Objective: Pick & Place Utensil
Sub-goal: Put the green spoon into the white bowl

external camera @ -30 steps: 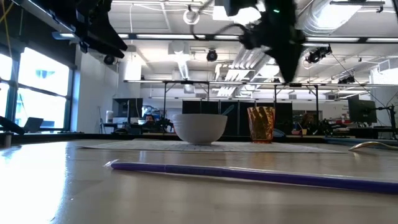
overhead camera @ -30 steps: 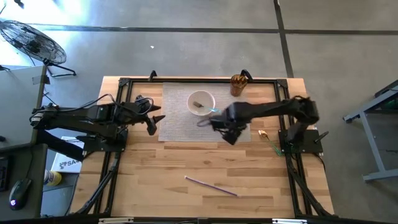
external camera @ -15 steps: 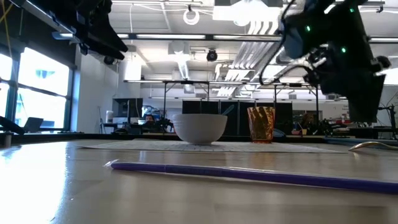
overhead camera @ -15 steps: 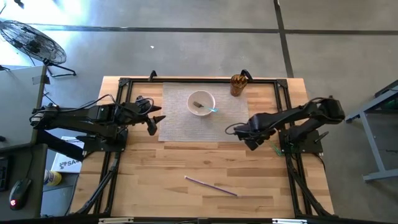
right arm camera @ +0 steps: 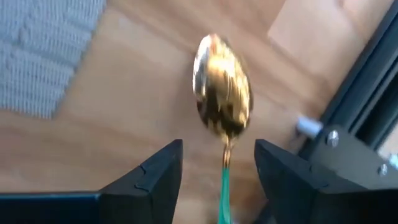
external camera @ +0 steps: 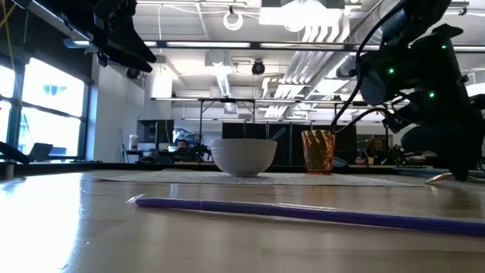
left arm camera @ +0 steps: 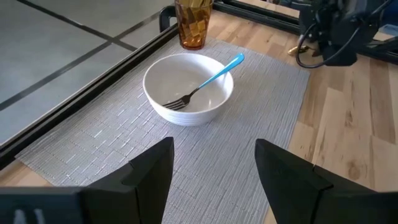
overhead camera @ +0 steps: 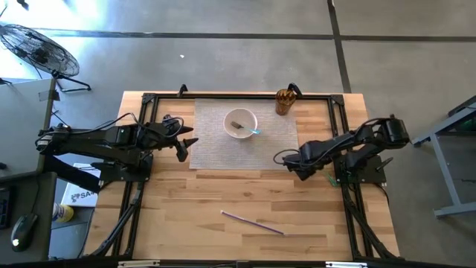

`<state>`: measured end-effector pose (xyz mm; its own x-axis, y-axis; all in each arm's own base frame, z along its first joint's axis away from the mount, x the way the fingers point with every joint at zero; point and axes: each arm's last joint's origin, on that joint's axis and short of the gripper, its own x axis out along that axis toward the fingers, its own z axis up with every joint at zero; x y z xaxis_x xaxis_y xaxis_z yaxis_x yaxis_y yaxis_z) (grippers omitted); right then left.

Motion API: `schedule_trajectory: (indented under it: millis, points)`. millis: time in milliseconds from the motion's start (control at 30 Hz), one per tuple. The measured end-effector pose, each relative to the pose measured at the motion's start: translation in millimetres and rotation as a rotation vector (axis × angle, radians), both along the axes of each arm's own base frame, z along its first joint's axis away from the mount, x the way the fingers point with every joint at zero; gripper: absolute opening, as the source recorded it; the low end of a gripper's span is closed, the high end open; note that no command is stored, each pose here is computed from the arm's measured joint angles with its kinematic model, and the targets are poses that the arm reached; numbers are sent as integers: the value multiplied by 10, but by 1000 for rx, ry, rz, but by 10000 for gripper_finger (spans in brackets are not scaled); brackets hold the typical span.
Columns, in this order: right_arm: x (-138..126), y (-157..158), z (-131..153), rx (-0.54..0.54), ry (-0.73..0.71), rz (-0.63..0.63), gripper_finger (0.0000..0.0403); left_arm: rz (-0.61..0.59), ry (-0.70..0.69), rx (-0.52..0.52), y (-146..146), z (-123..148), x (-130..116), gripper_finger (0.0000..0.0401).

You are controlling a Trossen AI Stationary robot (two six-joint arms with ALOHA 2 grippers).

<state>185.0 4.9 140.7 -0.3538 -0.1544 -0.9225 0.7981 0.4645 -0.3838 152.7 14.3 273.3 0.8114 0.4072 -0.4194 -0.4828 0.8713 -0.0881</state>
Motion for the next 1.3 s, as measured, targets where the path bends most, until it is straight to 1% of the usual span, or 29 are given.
schedule_trajectory:
  millis: [100,233,333,433,500,600,733,833,933,1067,1300]
  points:
    - [3,-21,-31,-46,-23,12,190,-1,1,1,0,-1,0,220]
    - [-8,-36,-39,-59,-16,22,174,-1,1,1,0,-2,0,220]
    - [-1,-41,-40,-67,-17,63,157,-1,2,1,0,-2,0,220]
    - [18,-45,-47,-42,-26,108,142,-1,2,1,0,-2,0,220]
    - [28,-46,-68,-1,-18,127,137,-1,2,1,0,-2,0,220]
    - [51,-49,-123,33,14,166,138,-1,2,1,0,-2,0,220]
    - [78,-53,-199,28,75,211,150,-2,2,1,0,-2,0,220]
    - [111,-54,-206,32,81,233,157,-2,2,1,0,-2,0,220]
    - [153,-54,-175,23,70,238,154,-2,2,0,0,-3,-1,220]
    - [193,-62,-164,5,52,244,127,-2,2,1,0,-2,0,220]
    - [207,-63,-167,-10,34,220,63,-1,-1,1,0,0,1,220]
